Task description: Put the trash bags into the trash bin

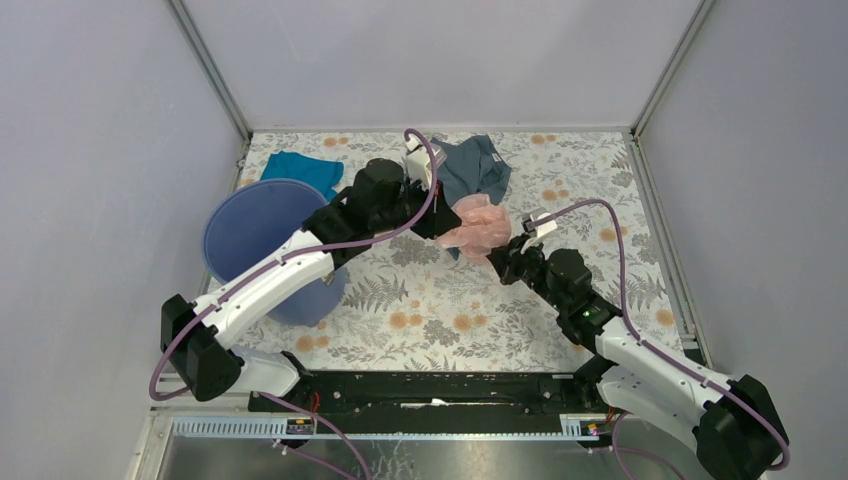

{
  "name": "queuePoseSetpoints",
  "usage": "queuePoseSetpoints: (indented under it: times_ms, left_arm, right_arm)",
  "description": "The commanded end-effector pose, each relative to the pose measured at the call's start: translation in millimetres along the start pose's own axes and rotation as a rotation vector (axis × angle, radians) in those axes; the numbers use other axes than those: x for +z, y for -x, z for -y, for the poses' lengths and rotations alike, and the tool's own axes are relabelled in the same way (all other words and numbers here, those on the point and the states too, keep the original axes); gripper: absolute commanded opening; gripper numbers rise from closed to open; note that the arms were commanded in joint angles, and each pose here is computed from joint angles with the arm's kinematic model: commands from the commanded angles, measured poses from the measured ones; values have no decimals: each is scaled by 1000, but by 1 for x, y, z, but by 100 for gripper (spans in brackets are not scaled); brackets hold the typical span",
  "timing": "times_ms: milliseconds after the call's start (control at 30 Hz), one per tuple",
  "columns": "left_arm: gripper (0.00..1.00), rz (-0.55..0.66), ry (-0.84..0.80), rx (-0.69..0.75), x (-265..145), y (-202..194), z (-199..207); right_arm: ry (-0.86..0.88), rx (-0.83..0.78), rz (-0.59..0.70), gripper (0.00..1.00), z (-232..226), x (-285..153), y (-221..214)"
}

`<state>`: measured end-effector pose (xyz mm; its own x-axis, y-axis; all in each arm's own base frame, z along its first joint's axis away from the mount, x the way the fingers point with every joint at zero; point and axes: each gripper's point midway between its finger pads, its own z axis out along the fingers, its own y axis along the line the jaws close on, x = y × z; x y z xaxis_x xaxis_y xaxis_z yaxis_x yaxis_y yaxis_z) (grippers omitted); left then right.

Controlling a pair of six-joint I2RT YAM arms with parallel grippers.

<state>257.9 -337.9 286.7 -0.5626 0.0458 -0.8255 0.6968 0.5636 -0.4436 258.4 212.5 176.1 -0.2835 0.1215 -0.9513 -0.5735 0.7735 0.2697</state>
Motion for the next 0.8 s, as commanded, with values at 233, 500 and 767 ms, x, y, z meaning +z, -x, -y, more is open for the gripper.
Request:
queuePoseSetpoints:
  times_ms: [233,500,767]
  left_arm:
    - [90,170,42,79,-29,43,5]
    - [97,166,-124,119,-31,37,32]
    - [90,13,-223,124,-7,6,53]
  right_arm:
    - [-59,355,-336,0,-6,-12,-48]
    - [407,824,-535,0,-41,-15,-12]
    - [307,702,-454,9,-24,-14,35]
